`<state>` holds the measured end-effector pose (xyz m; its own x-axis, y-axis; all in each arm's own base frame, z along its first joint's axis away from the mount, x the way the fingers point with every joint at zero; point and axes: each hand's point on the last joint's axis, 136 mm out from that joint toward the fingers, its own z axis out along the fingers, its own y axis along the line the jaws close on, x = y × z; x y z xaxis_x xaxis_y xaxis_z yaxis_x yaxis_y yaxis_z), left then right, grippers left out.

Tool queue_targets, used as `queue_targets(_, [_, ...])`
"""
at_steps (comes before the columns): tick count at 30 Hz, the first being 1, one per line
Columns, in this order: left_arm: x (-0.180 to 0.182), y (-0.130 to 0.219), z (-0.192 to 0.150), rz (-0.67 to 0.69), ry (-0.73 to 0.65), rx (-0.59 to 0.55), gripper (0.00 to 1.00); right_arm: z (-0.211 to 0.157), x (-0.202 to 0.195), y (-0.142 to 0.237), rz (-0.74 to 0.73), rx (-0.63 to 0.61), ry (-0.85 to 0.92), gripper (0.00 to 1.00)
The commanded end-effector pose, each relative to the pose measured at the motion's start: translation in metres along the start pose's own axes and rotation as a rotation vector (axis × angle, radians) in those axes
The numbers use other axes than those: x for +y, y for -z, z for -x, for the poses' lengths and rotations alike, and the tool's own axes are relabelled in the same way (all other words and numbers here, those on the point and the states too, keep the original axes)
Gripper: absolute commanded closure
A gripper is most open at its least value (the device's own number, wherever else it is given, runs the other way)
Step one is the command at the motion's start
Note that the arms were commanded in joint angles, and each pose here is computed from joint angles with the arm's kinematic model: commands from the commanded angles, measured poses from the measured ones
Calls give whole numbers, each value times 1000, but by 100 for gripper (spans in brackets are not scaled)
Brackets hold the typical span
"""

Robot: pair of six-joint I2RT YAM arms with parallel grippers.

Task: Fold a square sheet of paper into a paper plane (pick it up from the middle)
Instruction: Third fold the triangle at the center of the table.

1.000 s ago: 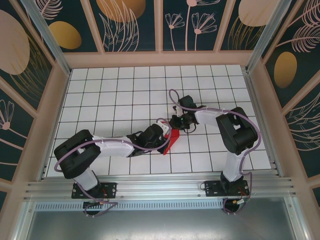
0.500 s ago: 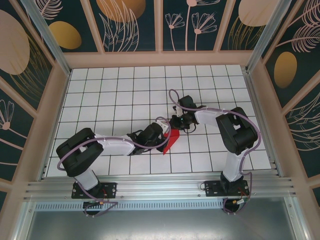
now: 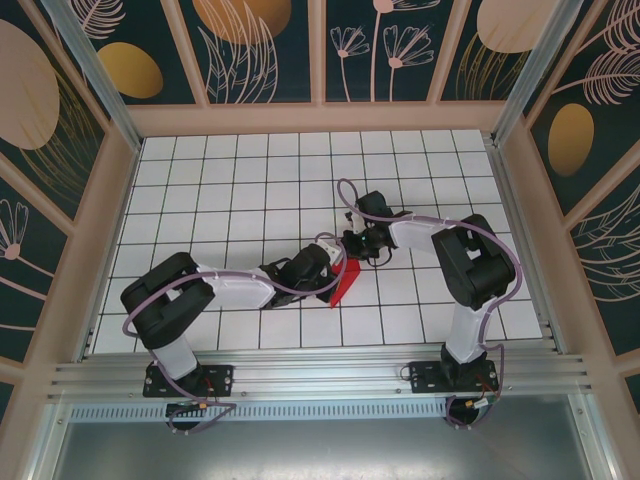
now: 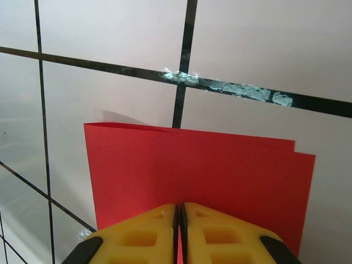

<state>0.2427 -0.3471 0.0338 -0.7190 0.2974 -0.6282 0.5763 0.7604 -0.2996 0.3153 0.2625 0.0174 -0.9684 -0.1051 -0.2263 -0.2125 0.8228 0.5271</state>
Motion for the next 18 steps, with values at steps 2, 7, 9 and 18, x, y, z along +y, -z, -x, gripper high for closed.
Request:
queue_targets(2, [6, -3, 2, 23, -10, 2, 100, -16, -8, -8, -38, 58, -12, 86])
queue_targets(7, [7, -3, -2, 19, 5, 7, 100, -16, -8, -8, -40, 56, -15, 86])
queue_targets(9, [7, -3, -3, 18, 12, 10, 100, -15, -8, -8, -43, 55, -14, 86])
queue_targets(18, [4, -4, -8, -4, 39, 21, 100, -15, -9, -8, -50, 53, -20, 86])
